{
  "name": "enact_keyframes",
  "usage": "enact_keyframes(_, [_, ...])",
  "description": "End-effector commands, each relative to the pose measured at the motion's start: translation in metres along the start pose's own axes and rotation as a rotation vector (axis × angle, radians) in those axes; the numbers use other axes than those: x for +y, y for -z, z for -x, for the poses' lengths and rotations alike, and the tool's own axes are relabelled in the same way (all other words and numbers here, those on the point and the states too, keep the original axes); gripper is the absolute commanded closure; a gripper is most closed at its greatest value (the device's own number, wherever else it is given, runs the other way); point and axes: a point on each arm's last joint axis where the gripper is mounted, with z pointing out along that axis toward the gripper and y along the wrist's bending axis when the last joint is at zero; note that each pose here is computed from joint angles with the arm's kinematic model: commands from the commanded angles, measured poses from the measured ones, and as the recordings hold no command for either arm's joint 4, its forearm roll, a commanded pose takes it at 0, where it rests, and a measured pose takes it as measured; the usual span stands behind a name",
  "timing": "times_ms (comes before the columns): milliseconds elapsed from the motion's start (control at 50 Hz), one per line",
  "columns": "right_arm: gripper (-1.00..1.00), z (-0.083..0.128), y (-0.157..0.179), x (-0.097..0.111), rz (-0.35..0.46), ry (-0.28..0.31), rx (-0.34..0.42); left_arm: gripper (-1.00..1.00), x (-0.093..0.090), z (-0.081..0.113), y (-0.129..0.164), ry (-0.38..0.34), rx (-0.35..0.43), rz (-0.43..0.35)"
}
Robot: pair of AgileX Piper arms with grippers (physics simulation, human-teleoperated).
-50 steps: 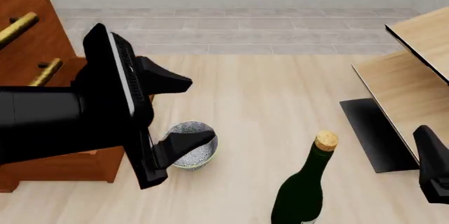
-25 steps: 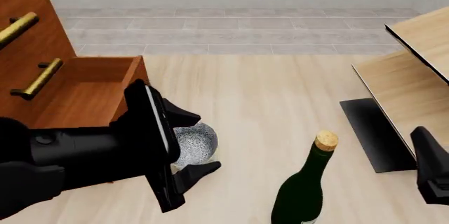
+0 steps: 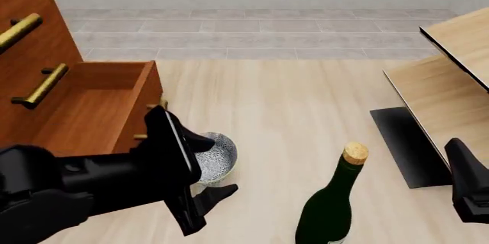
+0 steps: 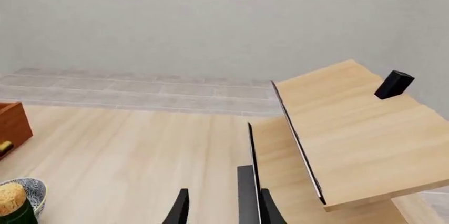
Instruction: Put the bowl on top of the cabinet.
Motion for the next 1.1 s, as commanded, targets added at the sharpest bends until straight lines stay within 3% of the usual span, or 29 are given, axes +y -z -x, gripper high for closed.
enact_keyframes(20, [-1.0, 0.0, -0.001, 0.0, 0.004, 0.005, 0.002, -1.0, 0.005, -0.009, -0.008, 0.031, 0.024, 0.021])
enact_keyframes(480, [-1.0, 0.0, 0.0, 0.0, 0.003, 0.007, 0.001, -1.0, 0.021, -0.008, -0.019, 0.045, 0.036, 0.071])
enact_keyframes(1100, [-1.0, 0.0, 0.0, 0.0, 0.002, 0.019, 0.006, -1.0, 0.021, -0.022, -0.034, 0.092, 0.056, 0.077])
